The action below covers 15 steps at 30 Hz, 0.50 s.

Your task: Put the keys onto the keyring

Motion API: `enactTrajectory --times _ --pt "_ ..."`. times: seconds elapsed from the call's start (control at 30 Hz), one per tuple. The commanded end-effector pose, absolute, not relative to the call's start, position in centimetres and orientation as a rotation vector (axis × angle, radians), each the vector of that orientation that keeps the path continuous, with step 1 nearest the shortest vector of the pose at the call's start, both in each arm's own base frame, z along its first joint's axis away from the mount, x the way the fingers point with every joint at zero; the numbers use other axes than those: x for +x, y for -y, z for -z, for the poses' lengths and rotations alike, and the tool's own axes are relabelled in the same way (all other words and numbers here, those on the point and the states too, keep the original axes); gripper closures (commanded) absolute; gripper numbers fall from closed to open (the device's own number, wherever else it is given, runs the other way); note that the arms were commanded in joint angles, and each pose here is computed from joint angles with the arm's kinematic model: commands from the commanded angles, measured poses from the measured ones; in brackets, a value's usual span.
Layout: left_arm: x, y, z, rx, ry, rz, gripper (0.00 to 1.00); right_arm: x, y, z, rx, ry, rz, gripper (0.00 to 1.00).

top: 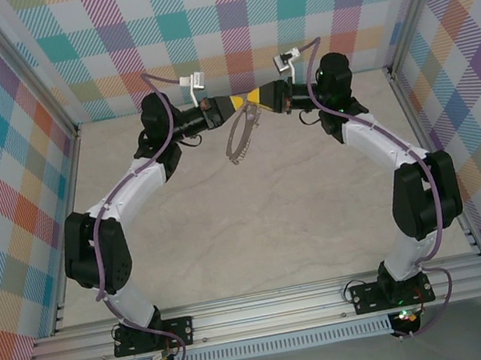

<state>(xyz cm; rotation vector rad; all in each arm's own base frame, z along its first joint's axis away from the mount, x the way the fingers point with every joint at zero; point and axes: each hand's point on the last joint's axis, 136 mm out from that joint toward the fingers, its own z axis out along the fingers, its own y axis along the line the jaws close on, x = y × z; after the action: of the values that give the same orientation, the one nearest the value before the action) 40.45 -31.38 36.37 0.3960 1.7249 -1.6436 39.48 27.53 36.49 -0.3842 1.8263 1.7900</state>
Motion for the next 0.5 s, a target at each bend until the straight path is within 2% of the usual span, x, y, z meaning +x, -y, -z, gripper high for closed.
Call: enactTrajectory --times 0.0,0.47 --pt "39.1 32.3 -38.8 0.454 -1.625 1.666 1.00 38.1 -28.6 -37.6 -0.464 -1.783 -1.818 1.00" --pt "37.3 34.8 -39.2 0.544 -1.643 1.682 1.00 38.3 -28.7 -37.0 -0.433 -1.793 -1.822 1.00"
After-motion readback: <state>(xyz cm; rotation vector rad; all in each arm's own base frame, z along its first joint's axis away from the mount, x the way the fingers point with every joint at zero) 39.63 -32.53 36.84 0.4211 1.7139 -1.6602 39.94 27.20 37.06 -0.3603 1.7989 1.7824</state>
